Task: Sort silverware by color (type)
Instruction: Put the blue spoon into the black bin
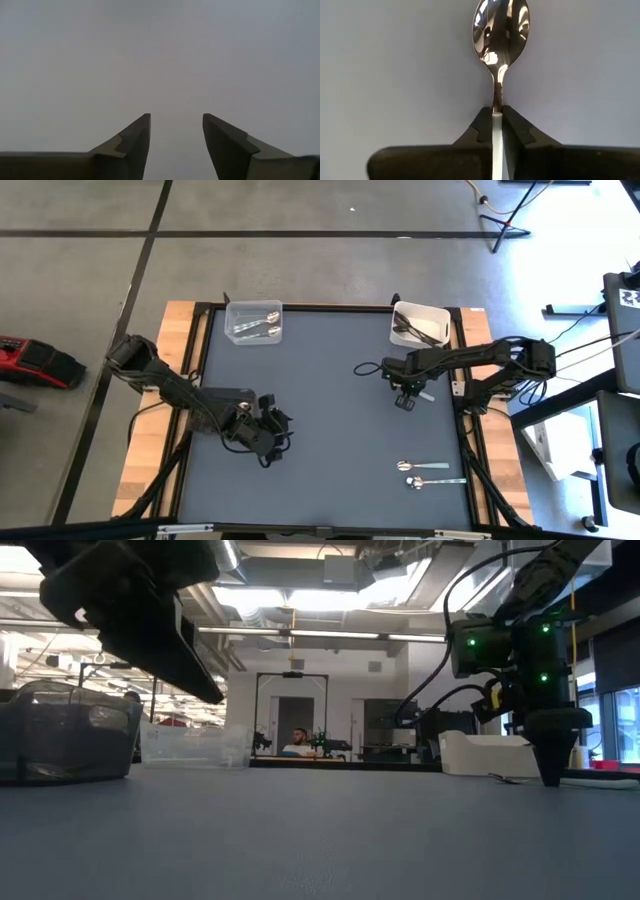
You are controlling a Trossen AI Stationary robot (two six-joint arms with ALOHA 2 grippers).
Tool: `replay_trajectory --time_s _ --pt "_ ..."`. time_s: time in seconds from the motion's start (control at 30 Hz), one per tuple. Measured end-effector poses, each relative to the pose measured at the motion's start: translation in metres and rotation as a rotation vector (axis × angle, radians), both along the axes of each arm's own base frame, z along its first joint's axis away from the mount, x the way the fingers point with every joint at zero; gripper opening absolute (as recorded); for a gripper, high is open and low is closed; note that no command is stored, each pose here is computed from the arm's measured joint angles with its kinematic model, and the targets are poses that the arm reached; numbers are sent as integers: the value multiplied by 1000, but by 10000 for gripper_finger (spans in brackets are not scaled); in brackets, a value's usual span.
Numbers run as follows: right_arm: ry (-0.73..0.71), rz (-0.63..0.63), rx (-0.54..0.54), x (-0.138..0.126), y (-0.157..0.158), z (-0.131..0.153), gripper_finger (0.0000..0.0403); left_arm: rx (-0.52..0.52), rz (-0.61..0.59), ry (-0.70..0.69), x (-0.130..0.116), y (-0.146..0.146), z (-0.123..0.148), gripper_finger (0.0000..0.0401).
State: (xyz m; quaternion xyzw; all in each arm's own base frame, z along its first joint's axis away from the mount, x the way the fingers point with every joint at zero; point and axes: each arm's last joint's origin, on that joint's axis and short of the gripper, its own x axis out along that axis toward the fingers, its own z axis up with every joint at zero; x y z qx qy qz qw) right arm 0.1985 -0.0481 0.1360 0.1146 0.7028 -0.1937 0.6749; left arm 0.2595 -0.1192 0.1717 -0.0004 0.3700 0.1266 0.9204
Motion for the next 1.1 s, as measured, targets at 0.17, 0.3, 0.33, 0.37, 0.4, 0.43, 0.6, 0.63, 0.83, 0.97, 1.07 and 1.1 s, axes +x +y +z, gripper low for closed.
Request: replay_trajectory --time_s 0.17,0.3,0.33,0.37,0.4,0.43,0.6,0.63,0.83,0.97,1.07,1.1 --pt "-54 0 -28 2 -1 4 3 15 -2 -1 0 0 0 180" --pt "-101 26 -43 7 -2 5 4 52 0 -15 1 0 0 179" --pt "-125 42 -37 9 -3 5 4 61 1 -16 1 0 1 179" --pt "-155 54 -35 12 -3 6 4 72 -2 -15 1 0 1 179" --pt "-189 71 -27 15 -3 6 4 78 -4 -15 1 0 1 179" --pt "-229 90 -22 19 -3 7 3 80 -5 -16 1 0 1 179" --pt "-391 207 -32 36 6 12 4 134 30 -43 -1 -1 2 179" --pt "-425 232 -39 40 9 13 4 147 39 -50 -1 -1 2 179" --pt "-662 378 -95 63 26 25 4 190 81 -84 -1 0 4 179" --pt "-854 473 -147 78 39 38 4 216 128 -133 1 0 6 179" --pt "-968 539 -176 85 50 47 5 230 161 -184 3 0 10 179" --pt "-1000 561 -184 87 54 50 5 238 175 -198 4 0 11 179"
